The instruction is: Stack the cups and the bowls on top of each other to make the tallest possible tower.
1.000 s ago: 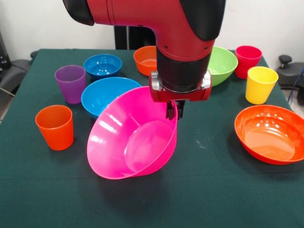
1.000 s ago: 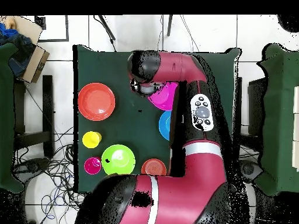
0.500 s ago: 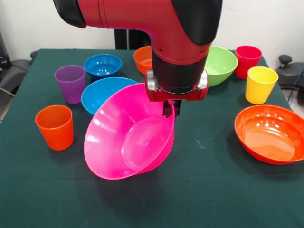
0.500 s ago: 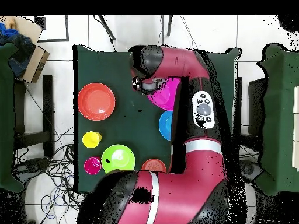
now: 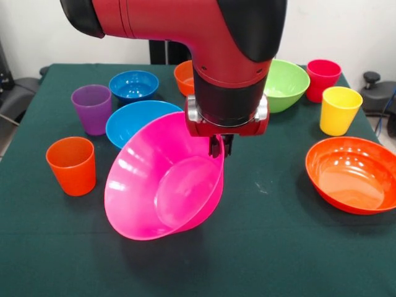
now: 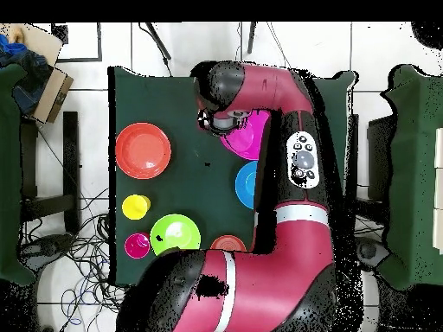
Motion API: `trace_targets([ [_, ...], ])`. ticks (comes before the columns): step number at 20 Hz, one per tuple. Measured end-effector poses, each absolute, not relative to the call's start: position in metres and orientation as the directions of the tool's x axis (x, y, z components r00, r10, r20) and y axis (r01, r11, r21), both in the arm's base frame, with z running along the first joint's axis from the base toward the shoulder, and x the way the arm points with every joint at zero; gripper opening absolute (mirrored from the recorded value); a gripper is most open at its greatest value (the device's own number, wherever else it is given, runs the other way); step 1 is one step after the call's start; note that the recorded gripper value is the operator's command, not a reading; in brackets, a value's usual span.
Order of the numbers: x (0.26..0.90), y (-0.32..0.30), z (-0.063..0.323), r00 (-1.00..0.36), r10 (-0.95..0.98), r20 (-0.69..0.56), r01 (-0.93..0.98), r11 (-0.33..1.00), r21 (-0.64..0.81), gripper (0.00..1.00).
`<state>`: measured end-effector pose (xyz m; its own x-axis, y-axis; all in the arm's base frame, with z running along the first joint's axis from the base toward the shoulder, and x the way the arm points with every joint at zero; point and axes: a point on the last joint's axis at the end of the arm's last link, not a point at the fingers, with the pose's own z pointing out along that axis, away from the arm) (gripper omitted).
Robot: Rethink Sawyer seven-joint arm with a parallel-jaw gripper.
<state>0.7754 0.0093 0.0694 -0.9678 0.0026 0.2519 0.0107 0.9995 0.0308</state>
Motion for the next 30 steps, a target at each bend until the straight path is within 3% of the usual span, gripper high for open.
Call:
trace_targets([
  [30,0.78,-0.008,0.046,-0.964,0.033,0.265,0.047,0.998,0.045,0.0],
])
